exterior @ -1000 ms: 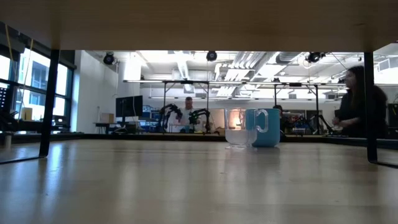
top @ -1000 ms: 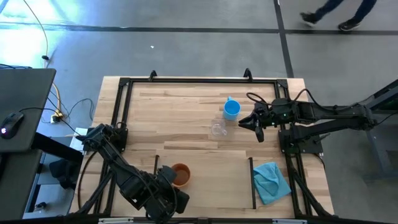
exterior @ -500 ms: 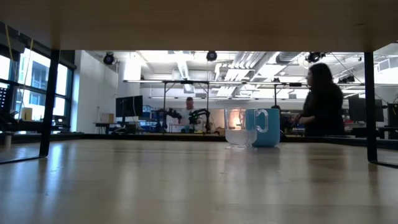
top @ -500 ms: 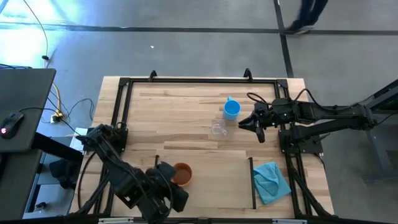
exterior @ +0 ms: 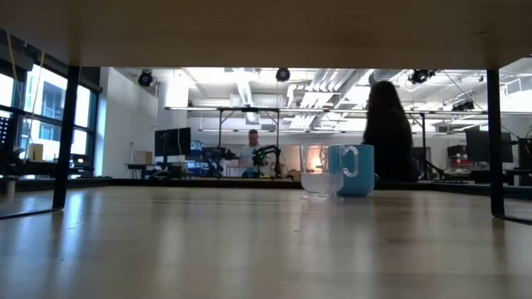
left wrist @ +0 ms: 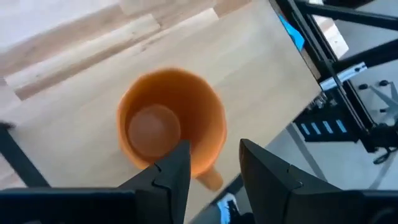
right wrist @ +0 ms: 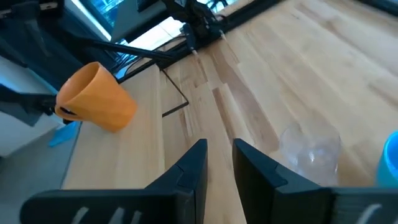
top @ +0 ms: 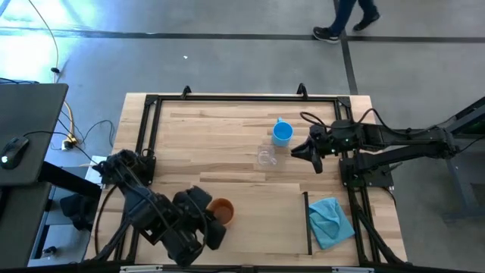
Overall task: Stack small to large cups/mugs on shelf
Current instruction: Put the blue mug on the shelf
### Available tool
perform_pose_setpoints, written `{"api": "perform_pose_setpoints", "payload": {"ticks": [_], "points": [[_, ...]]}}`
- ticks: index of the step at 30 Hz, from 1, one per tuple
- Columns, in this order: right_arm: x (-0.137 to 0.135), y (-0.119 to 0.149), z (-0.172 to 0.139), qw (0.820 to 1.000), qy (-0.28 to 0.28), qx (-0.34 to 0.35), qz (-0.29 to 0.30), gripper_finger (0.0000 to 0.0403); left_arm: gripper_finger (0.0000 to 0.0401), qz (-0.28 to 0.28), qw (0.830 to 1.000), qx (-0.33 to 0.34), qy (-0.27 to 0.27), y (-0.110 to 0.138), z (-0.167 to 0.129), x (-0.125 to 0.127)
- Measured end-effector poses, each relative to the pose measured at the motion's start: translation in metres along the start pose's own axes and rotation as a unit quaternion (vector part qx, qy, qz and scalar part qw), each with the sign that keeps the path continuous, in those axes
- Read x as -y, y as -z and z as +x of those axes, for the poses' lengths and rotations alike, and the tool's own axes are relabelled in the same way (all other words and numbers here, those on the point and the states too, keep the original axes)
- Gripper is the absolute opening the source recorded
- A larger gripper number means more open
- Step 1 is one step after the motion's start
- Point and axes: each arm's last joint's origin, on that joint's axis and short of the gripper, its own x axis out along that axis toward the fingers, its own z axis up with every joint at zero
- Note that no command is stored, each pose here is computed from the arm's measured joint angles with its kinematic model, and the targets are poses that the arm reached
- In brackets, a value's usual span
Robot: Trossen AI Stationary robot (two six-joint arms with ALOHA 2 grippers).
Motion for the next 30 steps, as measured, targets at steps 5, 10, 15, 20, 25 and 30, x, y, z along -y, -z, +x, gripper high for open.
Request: {"api": "perform_pose_setpoints", "payload": {"ticks": [5, 10, 15, 20, 25, 30], "points": [[0.003, 0.005, 0.001, 0.998, 0.022, -0.025, 0.057, 0.0067, 0.0124, 0.066, 0.994, 0.088, 0.0, -0.011, -0.001, -0.001], [-0.002, 0.007, 0.011, 0.998, 0.009, -0.038, 0.058, 0.0067, 0.0124, 0.198, 0.957, 0.21, -0.032, -0.03, -0.005, -0.003], [-0.014, 0.002, 0.028, 0.996, -0.078, -0.034, -0.013, 0.0067, 0.0124, 0.325, 0.894, 0.293, -0.096, -0.047, -0.014, -0.008], [-0.009, -0.004, 0.042, 0.996, 0.017, -0.05, 0.065, 0.0067, 0.0124, 0.356, 0.846, 0.366, -0.154, -0.074, -0.032, -0.02], [-0.009, -0.022, 0.053, 0.99, 0.105, -0.073, 0.053, 0.0067, 0.0124, 0.346, 0.842, 0.379, -0.167, -0.1, -0.056, -0.039], [-0.004, -0.047, 0.05, 0.969, 0.216, -0.117, -0.006, 0.0067, 0.0124, 0.316, 0.846, 0.395, -0.171, -0.119, -0.073, -0.055]]}}
